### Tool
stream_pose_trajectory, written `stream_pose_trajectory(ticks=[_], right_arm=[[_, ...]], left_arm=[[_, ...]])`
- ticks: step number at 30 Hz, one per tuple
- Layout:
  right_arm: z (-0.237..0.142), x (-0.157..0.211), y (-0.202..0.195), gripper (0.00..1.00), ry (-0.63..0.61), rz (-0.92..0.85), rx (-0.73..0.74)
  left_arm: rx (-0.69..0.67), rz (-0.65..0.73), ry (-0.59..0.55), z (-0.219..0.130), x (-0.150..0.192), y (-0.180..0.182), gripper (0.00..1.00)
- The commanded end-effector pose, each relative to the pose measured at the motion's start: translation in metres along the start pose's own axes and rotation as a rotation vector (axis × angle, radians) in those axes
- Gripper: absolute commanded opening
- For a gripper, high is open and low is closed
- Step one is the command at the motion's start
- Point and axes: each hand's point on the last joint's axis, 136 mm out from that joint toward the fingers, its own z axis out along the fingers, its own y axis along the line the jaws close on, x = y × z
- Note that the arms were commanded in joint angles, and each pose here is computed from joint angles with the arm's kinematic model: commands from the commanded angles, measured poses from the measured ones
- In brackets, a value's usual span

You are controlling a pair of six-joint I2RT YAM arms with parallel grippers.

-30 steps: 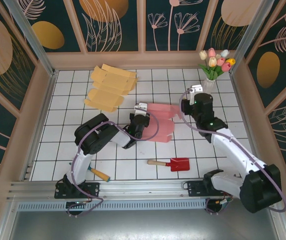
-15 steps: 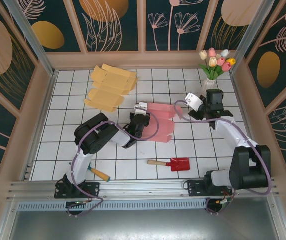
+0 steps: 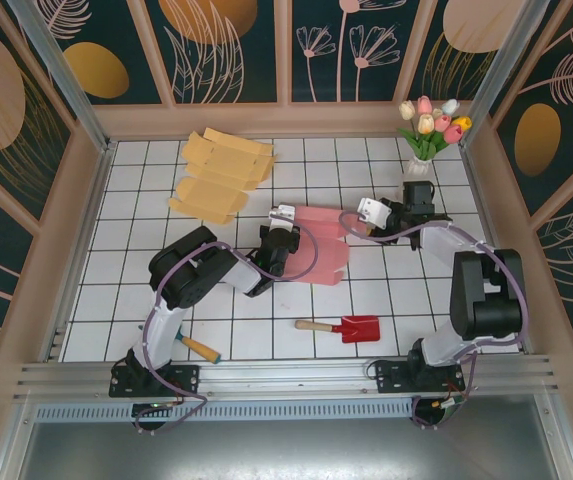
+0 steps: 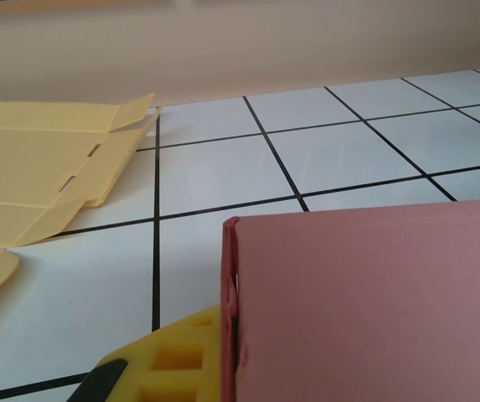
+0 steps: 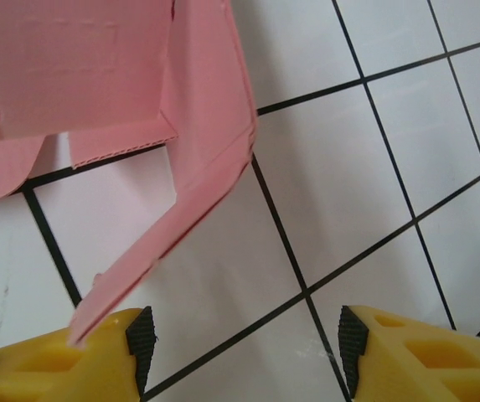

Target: Fold the paper box

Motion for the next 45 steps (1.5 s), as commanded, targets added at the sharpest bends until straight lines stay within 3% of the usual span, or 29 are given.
stream_pose_trajectory(ticks=[1, 6, 17, 23, 33, 45], right_arm=[[0.001, -0.015, -0.011, 0.63, -0.072, -0.041, 0.014], [0.002, -0.020, -0.009, 0.63, -0.093, -0.058, -0.002], [-0.010, -0.013, -0.035, 0.63, 0.008, -0.112, 0.042], [-0.007, -0.020, -0.043, 0.63, -0.001, -0.124, 0.035], [0.008, -0.014, -0.011, 0.63, -0.028, -0.105, -0.062], [0.021, -0.040, 0.013, 0.63, -0.102, -0.122, -0.131]], left_arm=[[0.007, 0.039, 0.057, 0.001, 0.020, 0.004, 0.00], [0.007, 0.042, 0.062, 0.001, 0.021, 0.004, 0.00], [0.005, 0.044, 0.066, 0.002, 0.021, 0.004, 0.00], [0.003, 0.048, 0.071, 0.003, 0.021, 0.003, 0.00], [-0.002, 0.047, 0.072, 0.004, 0.021, 0.004, 0.00], [-0.008, 0.043, 0.072, 0.004, 0.021, 0.005, 0.00]])
